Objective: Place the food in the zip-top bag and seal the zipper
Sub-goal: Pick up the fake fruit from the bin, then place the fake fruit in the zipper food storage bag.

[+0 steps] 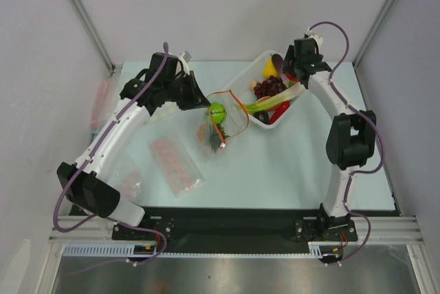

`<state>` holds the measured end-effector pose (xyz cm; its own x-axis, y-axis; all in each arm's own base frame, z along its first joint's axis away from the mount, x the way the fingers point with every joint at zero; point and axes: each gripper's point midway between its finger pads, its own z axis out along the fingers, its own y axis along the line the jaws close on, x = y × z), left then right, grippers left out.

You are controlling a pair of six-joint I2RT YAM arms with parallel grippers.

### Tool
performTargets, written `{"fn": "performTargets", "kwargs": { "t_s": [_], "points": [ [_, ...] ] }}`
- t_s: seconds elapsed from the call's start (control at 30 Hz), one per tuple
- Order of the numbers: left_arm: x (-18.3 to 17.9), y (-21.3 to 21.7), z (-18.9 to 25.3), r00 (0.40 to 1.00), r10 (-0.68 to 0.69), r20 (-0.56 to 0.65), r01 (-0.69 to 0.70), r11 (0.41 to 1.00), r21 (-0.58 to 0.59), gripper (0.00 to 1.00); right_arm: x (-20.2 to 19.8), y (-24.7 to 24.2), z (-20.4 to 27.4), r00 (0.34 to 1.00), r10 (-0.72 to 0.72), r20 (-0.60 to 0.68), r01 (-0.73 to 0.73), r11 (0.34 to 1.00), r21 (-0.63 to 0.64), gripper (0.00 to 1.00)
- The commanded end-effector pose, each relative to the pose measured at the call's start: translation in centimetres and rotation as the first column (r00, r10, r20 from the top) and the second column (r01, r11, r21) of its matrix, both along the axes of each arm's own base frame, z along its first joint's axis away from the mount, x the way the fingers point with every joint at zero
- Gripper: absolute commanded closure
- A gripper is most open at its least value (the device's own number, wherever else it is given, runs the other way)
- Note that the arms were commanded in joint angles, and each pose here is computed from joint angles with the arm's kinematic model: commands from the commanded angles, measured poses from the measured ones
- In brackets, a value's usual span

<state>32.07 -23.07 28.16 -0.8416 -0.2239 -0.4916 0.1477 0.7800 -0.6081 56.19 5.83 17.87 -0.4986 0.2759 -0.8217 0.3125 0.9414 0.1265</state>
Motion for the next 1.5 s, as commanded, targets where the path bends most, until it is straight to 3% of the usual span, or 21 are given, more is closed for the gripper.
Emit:
{"fn": "performTargets", "kwargs": {
  "t_s": [0.0,0.07,0.2,0.4,0.6,0.7,1.0,1.1,1.13,1.37,1.47],
  "points": [
    [0.6,-0.7,1.9,0.998,-0.030,0.059,0.033,0.999,-0.041,1.00,-2.4,4.4,8.1,0.964,0.211,0.162,-0.225,0.972,0.073,0.37],
    [0.7,-1.0,2.1,0.998,-0.035,0.056,0.039,0.998,-0.059,1.00,-4.9,5.9,9.8,0.935,0.297,0.193,-0.320,0.942,0.100,0.39],
    [1.0,-1.0,2.3,0.997,-0.032,0.069,0.036,0.998,-0.055,1.00,-9.5,10.7,12.4,0.821,0.500,0.277,-0.551,0.820,0.154,0.40],
    [1.1,-1.0,2.3,0.998,-0.033,0.062,0.036,0.998,-0.047,1.00,-17.2,17.7,15.9,0.601,0.722,0.342,-0.796,0.580,0.174,0.42],
    [1.1,-0.7,2.3,0.997,-0.026,0.067,0.028,0.999,-0.035,1.00,-22.2,22.9,16.0,0.417,0.827,0.376,-0.908,0.369,0.196,0.44],
    [0.9,-0.9,2.5,0.998,-0.024,0.054,0.027,0.998,-0.052,1.00,-23.4,24.2,15.5,0.378,0.853,0.361,-0.924,0.322,0.206,0.45],
    [0.6,-0.9,2.8,0.998,-0.023,0.051,0.026,0.998,-0.060,1.00,-25.2,25.7,10.4,0.344,0.903,0.257,-0.931,0.292,0.219,0.43],
    [0.7,-0.9,2.7,0.998,-0.025,0.053,0.028,0.998,-0.059,1.00,-25.2,25.6,9.2,0.369,0.907,0.204,-0.922,0.330,0.203,0.16],
    [0.6,-0.7,2.7,0.998,-0.025,0.055,0.028,0.998,-0.049,1.00,-25.2,25.5,9.1,0.375,0.906,0.197,-0.920,0.339,0.196,0.01],
    [0.8,-0.8,3.1,0.999,-0.008,0.052,0.011,0.998,-0.066,1.00,-24.6,24.5,11.7,0.412,0.889,0.199,-0.910,0.390,0.141,0.00],
    [1.0,-0.6,2.9,0.999,0.002,0.050,0.001,0.998,-0.059,1.00,-24.6,23.6,12.1,0.469,0.863,0.190,-0.882,0.447,0.149,0.00]
  ]
}}
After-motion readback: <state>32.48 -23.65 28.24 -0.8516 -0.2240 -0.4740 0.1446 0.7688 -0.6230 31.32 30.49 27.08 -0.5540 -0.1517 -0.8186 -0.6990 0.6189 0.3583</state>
